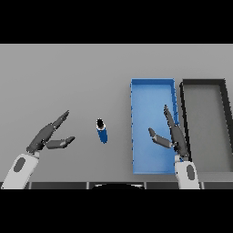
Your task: Pick up the blue pipe and place it into the blue bin.
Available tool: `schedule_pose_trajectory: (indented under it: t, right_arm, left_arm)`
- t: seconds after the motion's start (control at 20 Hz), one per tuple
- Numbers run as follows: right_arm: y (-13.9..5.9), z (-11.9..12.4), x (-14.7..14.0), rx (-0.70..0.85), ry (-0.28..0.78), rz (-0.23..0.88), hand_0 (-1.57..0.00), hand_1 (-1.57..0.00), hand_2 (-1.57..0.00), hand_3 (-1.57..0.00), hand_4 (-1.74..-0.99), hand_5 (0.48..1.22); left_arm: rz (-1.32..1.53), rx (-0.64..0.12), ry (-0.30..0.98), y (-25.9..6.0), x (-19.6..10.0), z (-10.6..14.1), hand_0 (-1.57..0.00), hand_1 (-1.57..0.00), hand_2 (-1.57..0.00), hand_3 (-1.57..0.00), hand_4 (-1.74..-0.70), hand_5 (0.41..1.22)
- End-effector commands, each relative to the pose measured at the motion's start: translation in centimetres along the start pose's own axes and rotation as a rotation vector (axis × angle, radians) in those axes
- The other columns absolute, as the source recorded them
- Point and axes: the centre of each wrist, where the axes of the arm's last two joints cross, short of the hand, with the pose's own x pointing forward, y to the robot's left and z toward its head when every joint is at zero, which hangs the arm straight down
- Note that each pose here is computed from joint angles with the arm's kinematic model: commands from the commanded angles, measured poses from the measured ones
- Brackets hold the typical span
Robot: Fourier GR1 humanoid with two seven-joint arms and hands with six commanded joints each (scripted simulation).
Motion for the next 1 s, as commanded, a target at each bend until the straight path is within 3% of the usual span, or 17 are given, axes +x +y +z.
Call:
schedule_pose_trajectory:
  t: [0.0, 0.25, 0.35, 0.4, 0.6, 0.75, 0.95]
  right_arm:
    - [-0.1, 0.0, 0.1, -0.002, -0.004, -0.002, 0.00, 0.00, 0.00, 0.00, -1.229, 0.606]
    - [0.1, 0.0, 0.0, -0.016, -0.009, -0.005, 0.00, 0.00, 0.00, 0.00, -1.256, 0.616]
    - [0.2, -0.1, 0.0, -0.006, -0.007, -0.012, 0.00, 0.00, 0.00, 0.00, -1.262, 0.617]
    - [-0.4, -0.1, -0.1, -0.012, -0.003, -0.006, 0.00, 0.00, 0.00, 0.00, -1.263, 0.617]
    - [0.6, 0.3, -0.1, -0.009, -0.008, -0.024, 0.00, 0.00, 0.00, 0.00, -1.271, 0.616]
    - [-0.4, 0.2, 0.3, -0.033, -0.001, -0.019, 0.00, 0.00, 0.00, 0.00, -1.276, 0.609]
    - [-0.2, 0.5, 0.2, -0.025, -0.003, -0.018, 0.00, 0.00, 0.00, 0.00, -1.266, 0.598]
  left_arm:
    - [0.004, -0.030, 0.012, -0.8, 0.3, -0.3, 0.00, 0.00, 0.00, 0.00, -1.05, 0.513]
    - [-0.003, -0.158, 0.009, -3.6, 1.0, -1.4, 0.00, 0.00, 0.00, 0.00, -1.09, 0.463]
    - [-0.008, -0.177, 0.006, -4.4, 0.9, -2.0, 0.00, 0.00, 0.00, 0.00, -1.10, 0.447]
    - [0.005, -0.200, -0.002, -5.5, 0.8, -2.4, 0.00, 0.00, 0.00, 0.00, -1.11, 0.447]
    - [0.022, -0.235, -0.001, -7.4, 0.9, -4.8, 0.00, 0.00, 0.00, 0.00, -1.12, 0.446]
    - [0.049, -0.255, -0.007, -8.7, 0.8, -6.1, 0.00, 0.00, 0.00, 0.00, -1.11, 0.450]
    - [0.045, -0.261, -0.001, -10.1, 0.0, -8.1, 0.00, 0.00, 0.00, 0.00, -1.10, 0.441]
